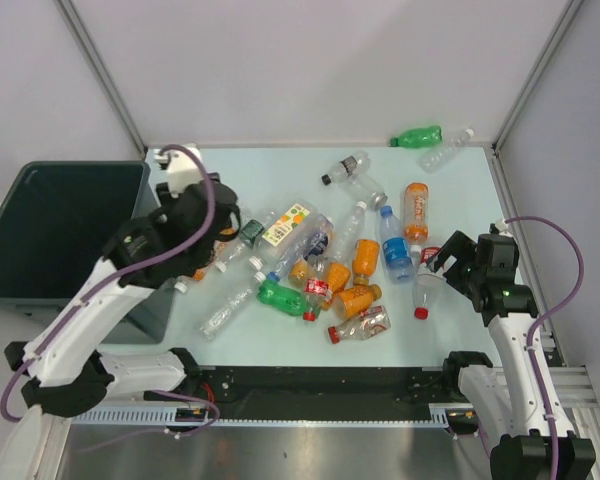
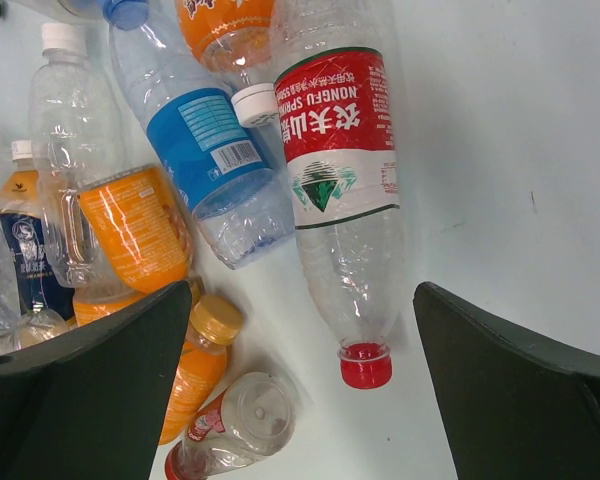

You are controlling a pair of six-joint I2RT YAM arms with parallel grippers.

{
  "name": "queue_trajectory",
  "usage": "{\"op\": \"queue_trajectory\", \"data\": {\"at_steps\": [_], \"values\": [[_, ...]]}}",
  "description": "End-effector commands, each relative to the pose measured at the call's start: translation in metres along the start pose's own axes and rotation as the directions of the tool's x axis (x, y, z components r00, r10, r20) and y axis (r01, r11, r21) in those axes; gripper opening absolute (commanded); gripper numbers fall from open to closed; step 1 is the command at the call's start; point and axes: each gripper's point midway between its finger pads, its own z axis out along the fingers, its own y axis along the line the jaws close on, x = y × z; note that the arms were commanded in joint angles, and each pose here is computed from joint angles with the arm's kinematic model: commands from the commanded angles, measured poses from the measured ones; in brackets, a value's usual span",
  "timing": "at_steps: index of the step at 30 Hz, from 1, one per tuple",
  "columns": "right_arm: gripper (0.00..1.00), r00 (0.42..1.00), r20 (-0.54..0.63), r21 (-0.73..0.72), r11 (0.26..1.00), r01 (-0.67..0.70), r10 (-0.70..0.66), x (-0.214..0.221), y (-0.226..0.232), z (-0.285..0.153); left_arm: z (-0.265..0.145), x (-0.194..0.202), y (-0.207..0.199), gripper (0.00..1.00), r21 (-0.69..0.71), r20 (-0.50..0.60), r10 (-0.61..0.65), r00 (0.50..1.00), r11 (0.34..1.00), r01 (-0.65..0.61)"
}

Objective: Put the plastic bottles in the bin
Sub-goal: Place the plastic bottle in the trash bin.

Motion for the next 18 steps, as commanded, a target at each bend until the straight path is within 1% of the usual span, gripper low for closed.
{"op": "queue_trajectory", "data": {"at_steps": [1,2,6,10,14,16,18], "values": [[0.99,1.000,0.029,-0.006,1.000,0.012,-0.012,-0.007,0.001,-0.003,-0.014,-0.053,0.046,0.48,-0.063,0.138,-0.026,0.990,0.997,0.034],[0.99,0.999,0.030,-0.003,1.000,0.012,-0.012,-0.007,0.000,-0.002,-0.013,-0.061,0.056,0.49,-0.095,0.160,-0.043,0.986,0.994,0.059],[0.99,0.999,0.030,-0.005,1.000,0.012,-0.012,-0.007,0.001,-0.002,-0.018,-0.090,0.085,0.53,-0.168,0.220,-0.033,0.975,0.983,0.071],[0.99,0.999,0.027,-0.011,1.000,0.017,-0.017,-0.006,0.002,-0.003,-0.013,-0.111,0.104,0.53,-0.239,0.237,-0.023,0.971,0.968,0.081],[0.99,0.999,0.037,-0.016,1.000,0.018,-0.018,-0.008,0.002,-0.004,-0.011,-0.133,0.135,0.54,-0.340,0.266,-0.032,0.963,0.932,0.125],[0.99,0.999,0.039,-0.018,1.000,0.022,-0.021,-0.008,0.003,-0.005,-0.009,-0.137,0.146,0.54,-0.373,0.277,-0.042,0.960,0.916,0.148],[0.99,0.999,0.038,-0.014,1.000,0.020,-0.020,-0.008,0.002,-0.005,-0.008,-0.137,0.164,0.56,-0.430,0.280,-0.053,0.959,0.886,0.175]]}}
